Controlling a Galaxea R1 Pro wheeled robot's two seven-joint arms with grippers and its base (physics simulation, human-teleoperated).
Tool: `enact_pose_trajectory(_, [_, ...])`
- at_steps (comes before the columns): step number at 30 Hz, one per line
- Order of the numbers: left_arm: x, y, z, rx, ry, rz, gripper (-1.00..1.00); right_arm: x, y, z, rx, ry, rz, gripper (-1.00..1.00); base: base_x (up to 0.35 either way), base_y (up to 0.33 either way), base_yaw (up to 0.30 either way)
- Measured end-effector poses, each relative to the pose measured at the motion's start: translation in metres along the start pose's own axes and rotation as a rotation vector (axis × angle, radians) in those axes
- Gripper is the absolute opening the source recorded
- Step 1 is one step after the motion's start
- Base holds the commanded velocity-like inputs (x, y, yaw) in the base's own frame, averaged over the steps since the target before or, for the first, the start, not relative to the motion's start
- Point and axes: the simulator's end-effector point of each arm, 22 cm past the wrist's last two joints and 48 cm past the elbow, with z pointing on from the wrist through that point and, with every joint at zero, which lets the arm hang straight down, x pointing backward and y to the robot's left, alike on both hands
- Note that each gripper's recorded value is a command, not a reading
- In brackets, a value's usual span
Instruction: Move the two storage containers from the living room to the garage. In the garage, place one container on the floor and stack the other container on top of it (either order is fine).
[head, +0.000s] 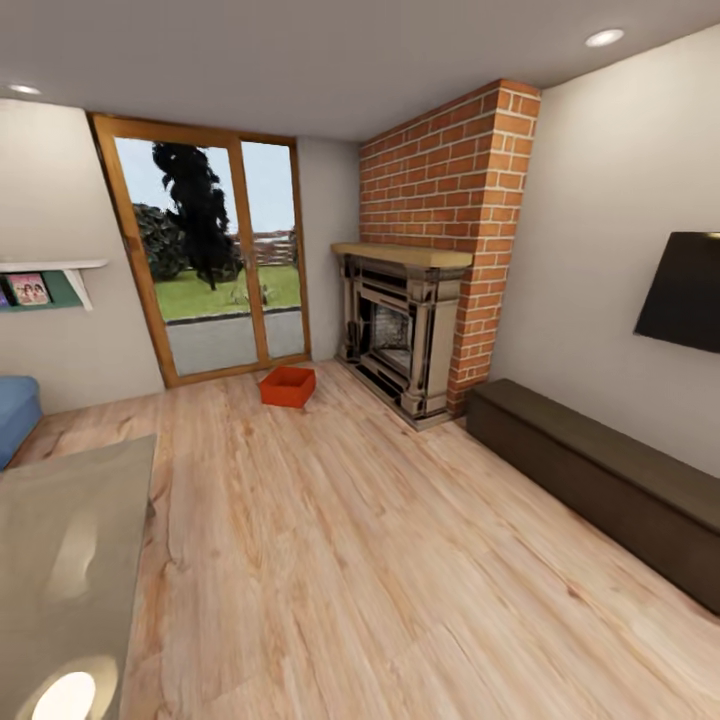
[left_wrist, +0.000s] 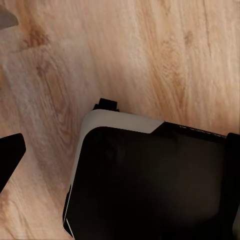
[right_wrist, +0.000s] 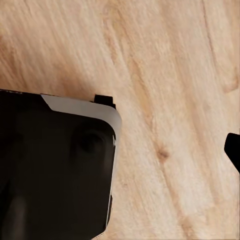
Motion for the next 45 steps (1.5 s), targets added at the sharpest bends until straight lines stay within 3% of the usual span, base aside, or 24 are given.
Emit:
enact_pose_trajectory(23, [0.0,0.0,0.0,0.0,0.0,0.0,1.0,0.0001,0.0005,0.0,0.0,0.001,0.0,1.0,0.324,0.0,0.261])
enact_pose_trajectory(45, [0.0002,-0.0001,0.0,0.0,0.001,0.0,1.0,-0.0001,0.001,0.0,-0.001,0.0,-0.014,1.0,0.324,0.0,0.013])
